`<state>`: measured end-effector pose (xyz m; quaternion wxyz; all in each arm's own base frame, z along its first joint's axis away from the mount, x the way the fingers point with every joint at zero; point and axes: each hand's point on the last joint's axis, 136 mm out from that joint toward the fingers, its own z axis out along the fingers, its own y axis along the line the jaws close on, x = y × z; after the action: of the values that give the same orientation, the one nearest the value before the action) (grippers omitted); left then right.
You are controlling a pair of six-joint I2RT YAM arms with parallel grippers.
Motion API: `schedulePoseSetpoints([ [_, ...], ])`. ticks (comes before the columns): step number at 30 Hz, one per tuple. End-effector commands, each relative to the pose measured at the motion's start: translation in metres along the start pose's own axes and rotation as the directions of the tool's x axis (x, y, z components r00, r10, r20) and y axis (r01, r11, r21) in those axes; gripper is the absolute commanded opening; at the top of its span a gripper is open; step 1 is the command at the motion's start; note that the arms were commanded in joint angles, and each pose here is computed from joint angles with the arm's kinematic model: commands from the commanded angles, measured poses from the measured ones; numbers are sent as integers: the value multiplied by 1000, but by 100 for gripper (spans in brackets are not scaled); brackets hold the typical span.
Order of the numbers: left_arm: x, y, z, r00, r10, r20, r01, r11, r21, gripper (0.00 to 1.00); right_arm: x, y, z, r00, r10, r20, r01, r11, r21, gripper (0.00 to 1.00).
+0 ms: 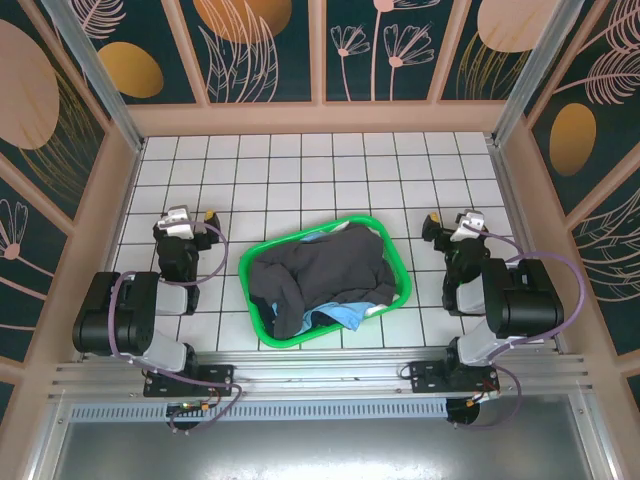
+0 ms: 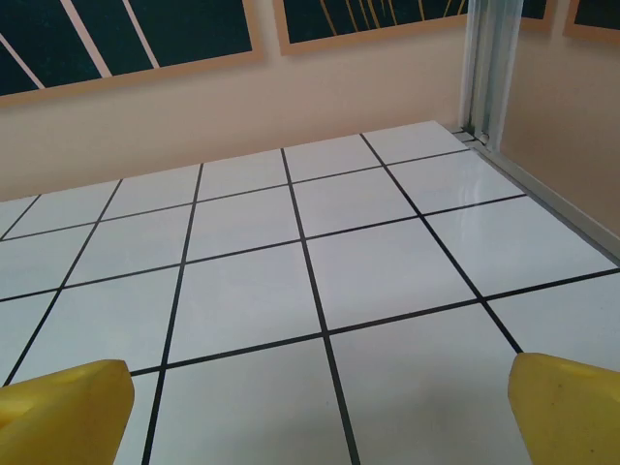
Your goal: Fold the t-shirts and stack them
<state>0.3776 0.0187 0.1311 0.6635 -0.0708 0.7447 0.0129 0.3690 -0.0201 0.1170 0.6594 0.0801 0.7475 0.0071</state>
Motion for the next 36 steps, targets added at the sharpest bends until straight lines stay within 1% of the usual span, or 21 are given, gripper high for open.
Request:
schedulePoseSetpoints([
  [1,-5,4,-1,1000,0,27,0,1000,-15,99,-10,4,2,1000,-6,30,6,1000,-12,99],
  [13,-5,4,-1,1000,1,27,-1,1000,-15,99,-10,4,2,1000,-7,30,8,1000,-13,99],
  [15,-6,1,-2,1000,6,28,-6,1000,-2,99,-10,13,1,999,-35,30,37,997,-63,99],
  [16,-5,-7,-2,999,22,26,-23,999,44,99,-8,24,-2,998,-53,34,57,990,-126,99],
  [17,-7,-11,-2,999,33,27,-35,997,70,99,-11,25,-4,997,-59,47,65,990,-129,99],
  [18,-12,-16,-1,999,44,22,-46,995,92,99,-14,22,-6,997,-55,56,61,993,-97,99],
  [19,-16,-18,4,999,48,-14,-46,995,92,99,-20,12,-5,997,-35,63,37,999,-33,99],
  [20,-25,-15,10,999,34,-38,-32,997,63,99,-24,7,-4,998,-24,56,24,1000,5,99],
  [21,-32,-9,14,997,6,-71,-4,1000,19,99,-29,5,-2,999,-21,48,20,1000,23,99],
  [23,-58,-9,14,997,-51,-60,51,999,1,99,-41,10,0,999,-34,30,34,999,12,99],
  [24,-71,-12,9,994,-92,-51,93,996,14,99,-53,14,-1,999,-11,42,11,1000,6,99],
  [26,-92,-11,-3,977,-207,-43,207,978,7,99,-77,18,-10,992,84,97,-82,996,-23,99],
  [27,-97,-5,-10,950,-308,-44,307,951,-34,99,-89,20,-16,981,143,132,-138,989,-51,99],
  [28,-97,5,-17,904,-425,-43,419,902,-107,99,-99,21,-24,960,228,161,-217,973,-84,99],
  [29,-90,15,-26,845,-533,-47,517,836,-186,99,-104,19,-29,926,339,163,-324,939,-112,99],
  [30,-81,23,-37,800,-595,-77,557,785,-271,99,-103,13,-33,851,509,130,-493,859,-135,99],
  [31,-79,18,-42,782,-615,-99,577,774,-260,99,-93,9,-36,751,659,48,-648,749,-137,99],
  [32,-79,5,-45,782,-606,-148,577,792,-196,99,-86,11,-40,701,713,-24,-707,689,-159,99],
  [34,-80,-28,-52,786,-563,-254,577,816,-24,99,-96,53,-56,768,615,-179,-628,668,-400,99],
  [35,-79,-38,-56,785,-548,-290,577,816,20,99,-90,66,-57,766,586,-266,-639,646,-418,99],
  [36,-75,-49,-61,790,-521,-324,564,824,51,99,-76,80,-53,742,547,-387,-668,649,-365,99],
])
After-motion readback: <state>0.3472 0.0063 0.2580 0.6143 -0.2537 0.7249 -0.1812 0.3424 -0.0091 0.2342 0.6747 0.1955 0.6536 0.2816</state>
